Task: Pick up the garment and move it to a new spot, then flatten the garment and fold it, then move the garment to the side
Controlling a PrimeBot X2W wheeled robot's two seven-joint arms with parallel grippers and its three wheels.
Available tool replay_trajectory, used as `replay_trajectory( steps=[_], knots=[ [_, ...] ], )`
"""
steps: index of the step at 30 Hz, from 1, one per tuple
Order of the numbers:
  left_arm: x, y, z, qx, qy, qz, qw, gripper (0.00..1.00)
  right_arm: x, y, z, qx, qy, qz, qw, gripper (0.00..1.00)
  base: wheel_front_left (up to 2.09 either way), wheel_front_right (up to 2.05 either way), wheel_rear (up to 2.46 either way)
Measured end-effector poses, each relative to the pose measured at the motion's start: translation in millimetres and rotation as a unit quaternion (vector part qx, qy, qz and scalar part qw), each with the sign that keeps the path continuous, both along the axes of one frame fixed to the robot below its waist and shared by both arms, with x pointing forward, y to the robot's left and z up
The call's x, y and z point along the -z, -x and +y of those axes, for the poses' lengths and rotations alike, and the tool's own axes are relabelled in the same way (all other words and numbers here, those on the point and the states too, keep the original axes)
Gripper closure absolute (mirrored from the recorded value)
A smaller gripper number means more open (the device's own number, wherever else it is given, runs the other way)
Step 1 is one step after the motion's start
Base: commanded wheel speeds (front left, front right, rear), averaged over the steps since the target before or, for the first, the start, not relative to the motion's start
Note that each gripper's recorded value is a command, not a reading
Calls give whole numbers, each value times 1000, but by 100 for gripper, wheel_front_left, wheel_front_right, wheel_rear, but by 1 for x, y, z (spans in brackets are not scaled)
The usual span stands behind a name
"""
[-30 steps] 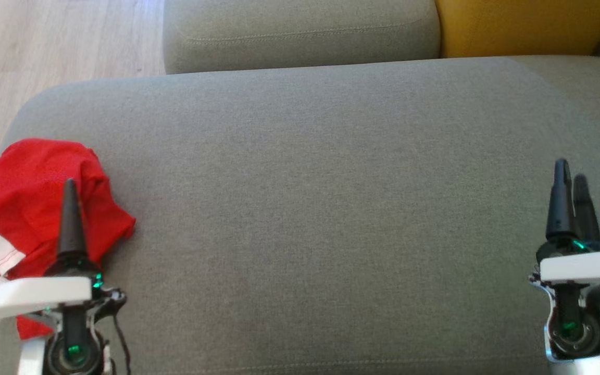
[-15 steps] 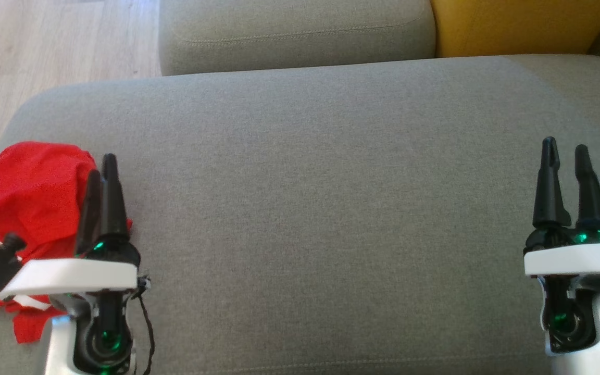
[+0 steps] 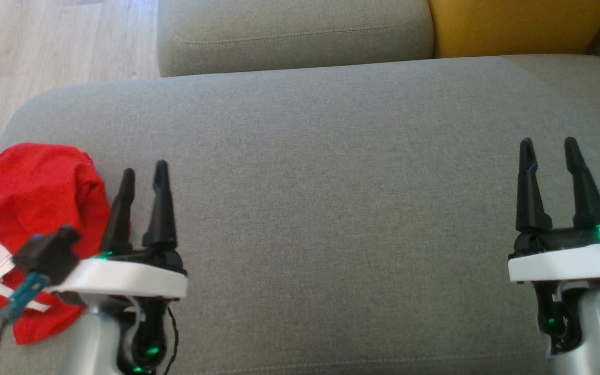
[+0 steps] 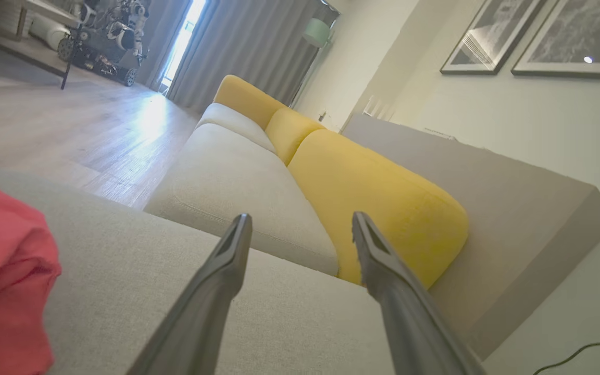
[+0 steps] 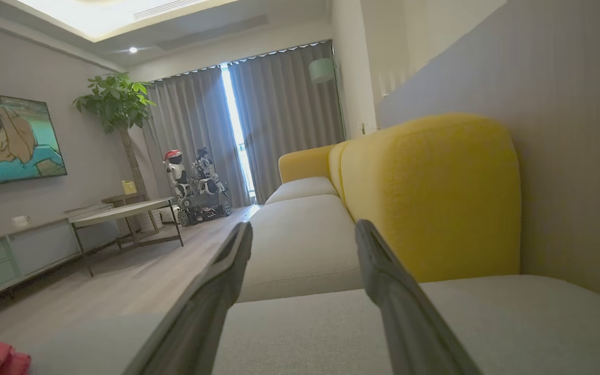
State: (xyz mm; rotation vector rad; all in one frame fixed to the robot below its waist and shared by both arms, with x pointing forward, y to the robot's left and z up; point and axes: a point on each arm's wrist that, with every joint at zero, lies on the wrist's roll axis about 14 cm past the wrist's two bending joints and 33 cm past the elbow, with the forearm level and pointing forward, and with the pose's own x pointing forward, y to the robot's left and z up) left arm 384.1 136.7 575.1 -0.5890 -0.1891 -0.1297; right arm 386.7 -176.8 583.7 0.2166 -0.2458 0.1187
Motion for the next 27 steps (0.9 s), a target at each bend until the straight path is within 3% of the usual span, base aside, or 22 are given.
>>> replay_trajectory(
  steps=[12,27],
  knots=[
    [14,5,-31,16,-159,-8,987,0,6,2,9,2,104,-7,995,0,0,0,0],
    [15,12,-48,8,-266,-39,963,0,16,4,19,4,212,-13,977,0,0,0,0]
  ],
)
